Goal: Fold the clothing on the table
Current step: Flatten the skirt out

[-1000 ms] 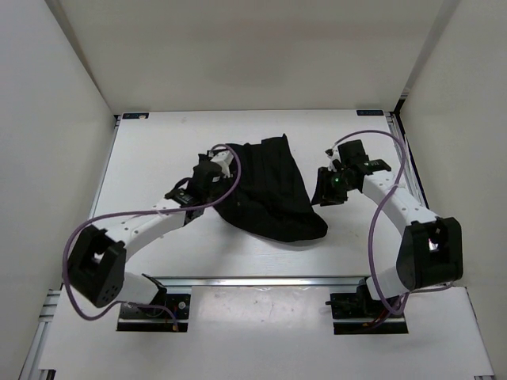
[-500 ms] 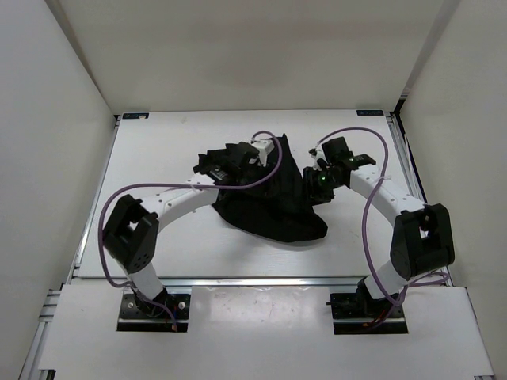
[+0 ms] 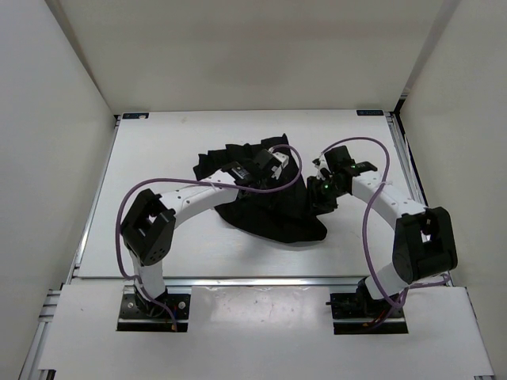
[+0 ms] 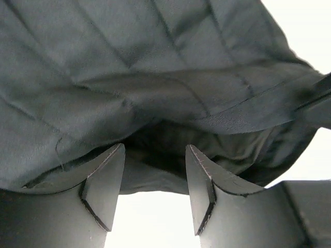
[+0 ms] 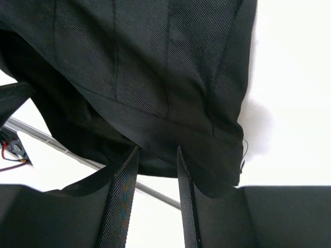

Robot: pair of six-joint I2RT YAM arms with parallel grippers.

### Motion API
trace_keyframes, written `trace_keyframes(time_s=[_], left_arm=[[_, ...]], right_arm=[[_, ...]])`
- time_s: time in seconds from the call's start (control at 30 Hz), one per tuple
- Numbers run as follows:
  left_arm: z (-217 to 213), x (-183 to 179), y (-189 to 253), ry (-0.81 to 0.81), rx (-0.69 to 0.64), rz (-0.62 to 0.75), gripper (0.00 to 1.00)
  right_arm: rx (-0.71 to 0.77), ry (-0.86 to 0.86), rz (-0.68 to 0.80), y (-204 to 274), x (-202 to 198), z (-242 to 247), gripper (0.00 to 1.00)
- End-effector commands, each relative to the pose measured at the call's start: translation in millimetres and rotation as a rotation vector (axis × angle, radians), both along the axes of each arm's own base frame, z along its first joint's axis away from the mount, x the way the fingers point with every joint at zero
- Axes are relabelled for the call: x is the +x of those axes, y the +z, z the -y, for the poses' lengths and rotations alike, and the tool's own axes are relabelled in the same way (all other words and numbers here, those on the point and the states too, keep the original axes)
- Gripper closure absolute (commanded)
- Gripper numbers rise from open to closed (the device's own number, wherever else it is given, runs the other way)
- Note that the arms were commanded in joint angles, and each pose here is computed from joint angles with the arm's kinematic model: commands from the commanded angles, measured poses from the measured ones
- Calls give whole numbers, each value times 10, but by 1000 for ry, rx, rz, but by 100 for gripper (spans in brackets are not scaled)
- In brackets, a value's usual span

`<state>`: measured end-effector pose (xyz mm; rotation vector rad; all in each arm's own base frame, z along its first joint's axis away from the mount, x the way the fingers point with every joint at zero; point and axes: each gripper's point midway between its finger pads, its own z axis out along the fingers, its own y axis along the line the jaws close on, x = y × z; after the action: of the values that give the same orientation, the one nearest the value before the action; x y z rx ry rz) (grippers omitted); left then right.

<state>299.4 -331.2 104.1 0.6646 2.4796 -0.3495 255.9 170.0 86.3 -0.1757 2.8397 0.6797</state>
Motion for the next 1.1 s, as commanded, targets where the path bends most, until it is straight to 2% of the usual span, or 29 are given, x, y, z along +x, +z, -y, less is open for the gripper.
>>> trace_keyframes(time_s=[0.0, 0.17, 0.4, 0.5, 0.57, 0.67, 0.73, 0.77, 0.8, 0.83, 0.97, 1.07], left_arm=[[-49, -20, 118, 12, 46, 42, 39], [-101, -122, 12, 17, 106, 38, 39], [-186, -202, -161, 17, 184, 38, 37], [-272, -192, -162, 25, 211, 54, 38], [-324, -192, -164, 38, 208, 58, 40], [-388, -198, -210, 37, 234, 52, 51], [-430, -257, -264, 40, 245, 30, 72], [-410, -250, -235, 43, 228, 38, 78], [-450, -289, -287, 47, 237, 25, 95], [-424, -259, -226, 55, 214, 45, 100], [-400, -218, -64, 68, 145, 58, 100], [-375, -151, 215, 86, 91, 91, 100]], right_arm=[[41, -19, 23, 83, -26, 34, 59], [84, -16, -24, 29, -164, 48, 59], [104, 66, -6, 196, -307, -32, 59], [121, 128, -3, 229, -424, -86, 59], [98, 142, -55, 94, -547, -34, 59], [104, 143, -116, -73, -648, 21, 62], [85, 142, -154, -200, -676, 53, 68], [80, 139, -159, -230, -663, 65, 71], [71, 150, -179, -285, -677, 55, 72], [64, 153, -193, -311, -639, 35, 75], [68, 180, -233, -386, -557, -87, 81], [98, 208, -204, -188, -382, -227, 83]])
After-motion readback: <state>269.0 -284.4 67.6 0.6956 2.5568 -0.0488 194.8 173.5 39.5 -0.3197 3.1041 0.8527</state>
